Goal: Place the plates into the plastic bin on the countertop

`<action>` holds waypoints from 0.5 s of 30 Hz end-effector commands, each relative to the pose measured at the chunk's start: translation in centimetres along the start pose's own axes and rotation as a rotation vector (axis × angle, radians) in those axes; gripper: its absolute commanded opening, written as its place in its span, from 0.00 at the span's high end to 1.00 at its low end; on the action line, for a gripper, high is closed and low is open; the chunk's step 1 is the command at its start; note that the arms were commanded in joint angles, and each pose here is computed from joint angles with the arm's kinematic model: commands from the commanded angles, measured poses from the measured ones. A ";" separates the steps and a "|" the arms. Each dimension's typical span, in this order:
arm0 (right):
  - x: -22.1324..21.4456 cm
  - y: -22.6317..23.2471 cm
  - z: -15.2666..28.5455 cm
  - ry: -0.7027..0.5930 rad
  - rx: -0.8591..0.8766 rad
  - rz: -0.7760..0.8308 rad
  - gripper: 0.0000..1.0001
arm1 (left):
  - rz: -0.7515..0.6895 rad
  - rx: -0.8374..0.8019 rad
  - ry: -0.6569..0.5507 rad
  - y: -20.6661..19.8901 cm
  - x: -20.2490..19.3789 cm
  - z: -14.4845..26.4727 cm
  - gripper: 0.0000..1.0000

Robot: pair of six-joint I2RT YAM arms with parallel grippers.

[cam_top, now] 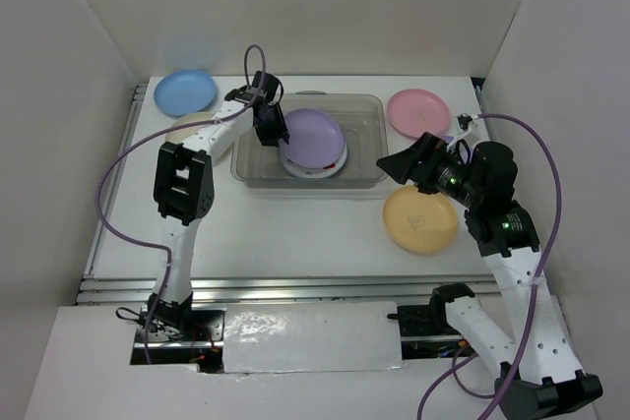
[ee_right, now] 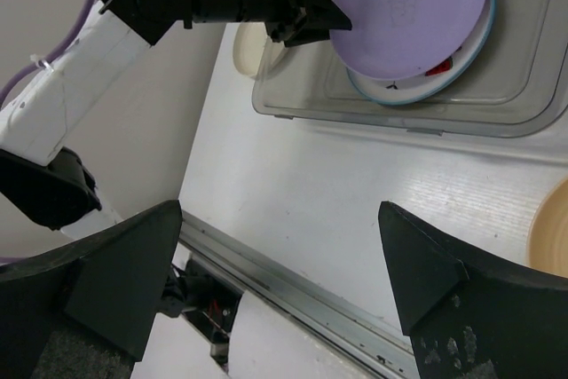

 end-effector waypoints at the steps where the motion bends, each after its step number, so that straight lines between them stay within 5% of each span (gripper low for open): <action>1: 0.7 1.5 0.5 -0.023 0.047 0.019 0.00 | -0.019 -0.041 -0.051 -1.9 0.3 2.6 0.50; 3: 0.6 1.5 0.5 -0.019 0.050 0.021 0.00 | -0.028 -0.027 -0.085 -2.2 0.8 3.7 0.01; 10: 0.4 1.2 0.2 -0.017 0.039 0.019 0.00 | -0.007 -0.018 -0.280 -3.4 3.5 11.7 0.01; 15: 0.3 -1.0 -0.9 -0.048 -0.038 0.011 0.00 | 0.234 0.142 -0.385 6.1 4.7 14.6 0.01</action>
Point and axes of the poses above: each gripper's point midway between its finger pads, its own z axis back along the fingers, its own y axis along the line the jaws close on, x = y × z, the point moved 3 cm from there along z, back along the fingers, and after that the axes turned 7 degrees about -z, right-handed, at the moved point
